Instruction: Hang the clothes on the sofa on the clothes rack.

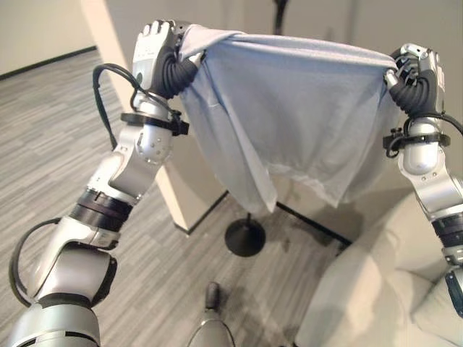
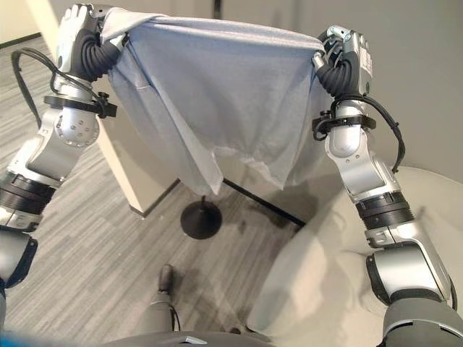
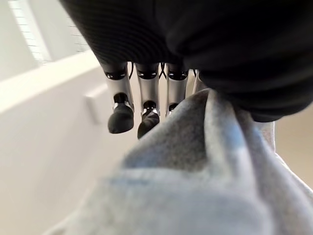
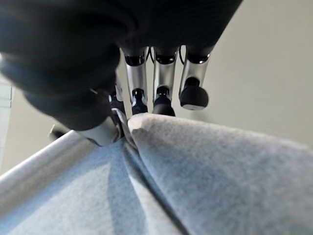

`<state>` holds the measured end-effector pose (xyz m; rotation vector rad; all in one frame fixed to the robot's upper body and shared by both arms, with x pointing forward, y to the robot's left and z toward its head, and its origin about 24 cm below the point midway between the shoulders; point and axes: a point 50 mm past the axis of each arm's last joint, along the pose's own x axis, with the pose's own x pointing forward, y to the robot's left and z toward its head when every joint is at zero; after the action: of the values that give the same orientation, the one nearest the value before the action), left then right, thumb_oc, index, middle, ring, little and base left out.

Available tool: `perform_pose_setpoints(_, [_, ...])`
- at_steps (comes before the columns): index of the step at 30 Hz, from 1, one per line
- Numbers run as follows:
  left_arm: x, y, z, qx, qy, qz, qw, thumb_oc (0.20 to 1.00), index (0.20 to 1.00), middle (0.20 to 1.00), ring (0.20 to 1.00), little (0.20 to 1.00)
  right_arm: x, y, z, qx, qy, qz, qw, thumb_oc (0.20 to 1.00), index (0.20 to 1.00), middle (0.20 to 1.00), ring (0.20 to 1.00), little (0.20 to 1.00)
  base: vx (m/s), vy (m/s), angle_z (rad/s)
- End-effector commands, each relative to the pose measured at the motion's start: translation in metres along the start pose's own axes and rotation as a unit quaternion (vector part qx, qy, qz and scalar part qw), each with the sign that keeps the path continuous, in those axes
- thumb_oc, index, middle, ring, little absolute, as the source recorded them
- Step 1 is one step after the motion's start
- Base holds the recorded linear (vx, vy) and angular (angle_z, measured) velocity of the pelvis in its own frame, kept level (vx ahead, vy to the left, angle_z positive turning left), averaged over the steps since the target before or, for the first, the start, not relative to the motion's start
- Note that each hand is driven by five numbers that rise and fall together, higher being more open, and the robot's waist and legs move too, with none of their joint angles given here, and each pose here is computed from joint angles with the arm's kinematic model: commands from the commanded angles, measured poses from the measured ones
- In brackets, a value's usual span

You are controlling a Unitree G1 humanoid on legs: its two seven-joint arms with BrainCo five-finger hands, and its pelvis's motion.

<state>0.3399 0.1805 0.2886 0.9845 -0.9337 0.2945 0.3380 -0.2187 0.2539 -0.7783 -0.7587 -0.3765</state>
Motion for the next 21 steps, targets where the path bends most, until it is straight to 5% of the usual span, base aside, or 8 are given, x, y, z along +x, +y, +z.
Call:
perform_pose_setpoints(1, [0.016, 0.029, 0.005, 0.009, -0.023, 0.058, 0.998, 0.200, 0.200, 0.200, 0.200, 0.200, 0.014, -0.026, 0.004, -0.005, -0.014, -0.060, 0.998, 0.200, 0.200, 0.200, 0.200, 0.200, 0.25, 0.343, -0.46])
perform_pose_setpoints(10, [0.010, 0.038, -0.001, 0.039, -0.024, 0.054, 0.998, 0.200, 0.200, 0.200, 0.200, 0.200, 0.002, -0.002, 0.003, 0.023, 0.018, -0.039, 0.999, 0.200, 0.200, 0.200, 0.200, 0.200, 0.21, 0.336, -0.33])
perform_pose_setpoints(21, [0.006, 0.030, 0.000, 0.034, -0.021, 0.041, 0.998, 0.200, 0.200, 0.200, 0.200, 0.200, -0.002, 0.001, 0.002, 0.029, 0.020, -0.032, 0.999, 0.200, 0.200, 0.200, 0.200, 0.200, 0.09, 0.129, 0.14])
